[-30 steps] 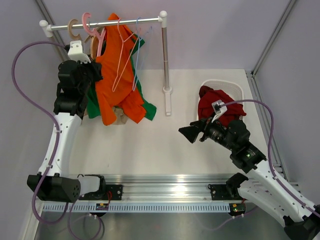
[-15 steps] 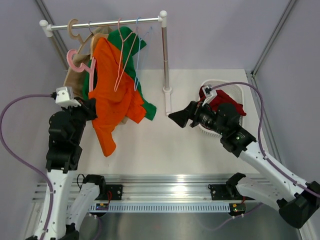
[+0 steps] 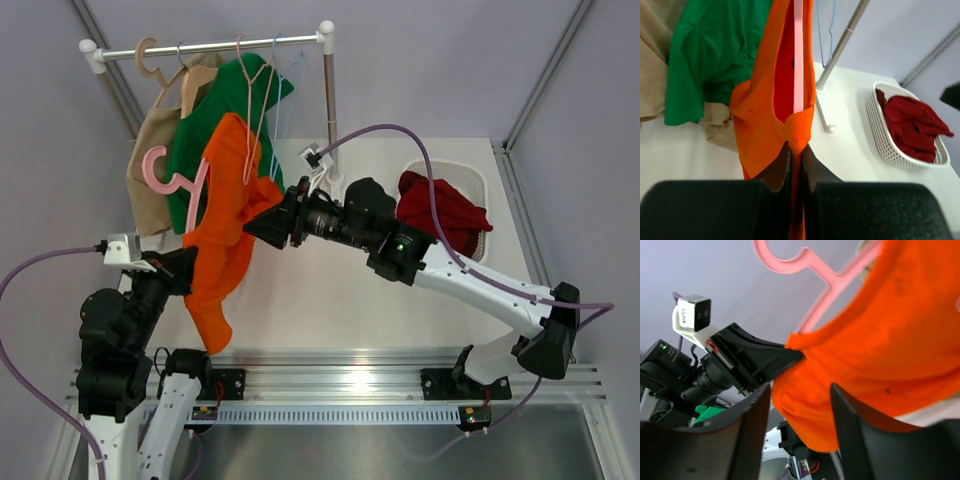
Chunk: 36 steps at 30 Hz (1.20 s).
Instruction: Remove the t-shirt from the hanger
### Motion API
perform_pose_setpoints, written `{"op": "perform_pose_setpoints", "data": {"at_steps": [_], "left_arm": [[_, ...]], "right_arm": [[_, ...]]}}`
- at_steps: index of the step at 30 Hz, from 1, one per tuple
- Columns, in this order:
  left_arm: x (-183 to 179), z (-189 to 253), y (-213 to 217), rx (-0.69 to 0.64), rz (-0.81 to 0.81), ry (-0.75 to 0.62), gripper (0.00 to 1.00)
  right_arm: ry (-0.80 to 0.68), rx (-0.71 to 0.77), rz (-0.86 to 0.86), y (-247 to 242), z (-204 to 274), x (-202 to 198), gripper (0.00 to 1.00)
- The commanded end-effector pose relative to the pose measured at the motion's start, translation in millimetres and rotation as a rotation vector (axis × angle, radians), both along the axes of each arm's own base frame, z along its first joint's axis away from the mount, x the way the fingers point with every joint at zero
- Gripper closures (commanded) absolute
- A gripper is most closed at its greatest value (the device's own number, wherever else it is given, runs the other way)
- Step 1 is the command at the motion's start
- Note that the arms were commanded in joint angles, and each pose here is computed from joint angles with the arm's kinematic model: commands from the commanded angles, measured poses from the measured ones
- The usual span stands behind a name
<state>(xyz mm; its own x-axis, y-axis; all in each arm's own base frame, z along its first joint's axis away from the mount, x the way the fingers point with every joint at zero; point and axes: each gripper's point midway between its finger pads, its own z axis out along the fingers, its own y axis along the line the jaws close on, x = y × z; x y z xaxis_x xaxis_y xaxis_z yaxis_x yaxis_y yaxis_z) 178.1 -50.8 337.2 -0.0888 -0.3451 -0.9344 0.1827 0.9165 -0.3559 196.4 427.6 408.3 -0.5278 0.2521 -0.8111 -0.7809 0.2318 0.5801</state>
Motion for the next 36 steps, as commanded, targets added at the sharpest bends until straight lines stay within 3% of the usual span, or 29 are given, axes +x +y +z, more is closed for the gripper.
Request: {"op": "perform_pose_setpoints", "data": {"at_steps": [1,3,4,5,6,7,9,13,22,27,29,30,31,32,34,36], "left_arm": [[-26.8,34.7,-17.8,0.028,-0.126,-0.112,1.00],[-37.4,41.6,-17.4,0.044,-0.135,-0.125,1.00],[-43.1,45.2,-16.3,0.044,-0.134,-0.139,1.00],[-46.0,47.2,-15.9,0.040,-0.134,-0.144,1.00],[-49.7,50.6,-17.2,0.034,-0.143,-0.156,1.00],[-51.1,50.8,-18.9,0.026,-0.153,-0.159,1.00],[-50.9,46.2,-24.0,0.018,-0.181,-0.146,1.00],[-50.6,39.9,-26.7,0.028,-0.199,-0.141,1.00],[-57.8,42.5,-41.4,0.007,-0.292,-0.176,1.00],[-61.1,38.5,-52.6,-0.014,-0.361,-0.180,1.00],[-59.1,37.4,-50.2,-0.014,-0.345,-0.179,1.00],[-59.3,39.0,-48.3,-0.011,-0.333,-0.187,1.00],[-59.4,40.8,-45.6,-0.006,-0.318,-0.195,1.00],[-55.4,42.8,-38.6,0.003,-0.272,-0.202,1.00],[-53.2,46.8,-31.9,0.009,-0.231,-0.212,1.00],[-47.9,48.6,-25.1,0.016,-0.188,-0.211,1.00]], "right_arm": [[-0.073,0.061,-0.025,15.0,34.6,2.6,0.50],[-0.116,-0.057,-0.036,22.1,13.0,12.5,0.53],[-0.135,-0.064,-0.038,21.5,27.4,14.1,0.52],[-0.102,-0.117,-0.012,23.9,12.2,18.2,0.49],[-0.098,-0.096,0.003,25.5,21.5,17.4,0.44],[-0.067,-0.099,0.010,32.2,16.9,19.6,0.26],[-0.025,-0.092,0.013,39.4,20.6,20.3,0.18],[0.076,-0.111,-0.021,60.5,-4.1,32.8,0.23],[0.138,-0.121,0.003,87.1,-28.0,30.3,0.36],[0.139,-0.078,0.017,90.5,-25.5,28.3,0.55],[0.130,-0.037,0.037,89.5,-13.8,23.7,0.54],[0.134,-0.039,0.048,88.7,-15.9,21.1,0.47],[0.127,-0.028,0.059,84.0,-9.1,17.1,0.31],[0.126,-0.021,0.065,81.6,-6.9,14.1,0.25],[0.127,-0.010,0.069,68.2,-6.7,6.3,0.24],[0.130,-0.004,0.058,59.3,-14.6,2.5,0.32]]}}
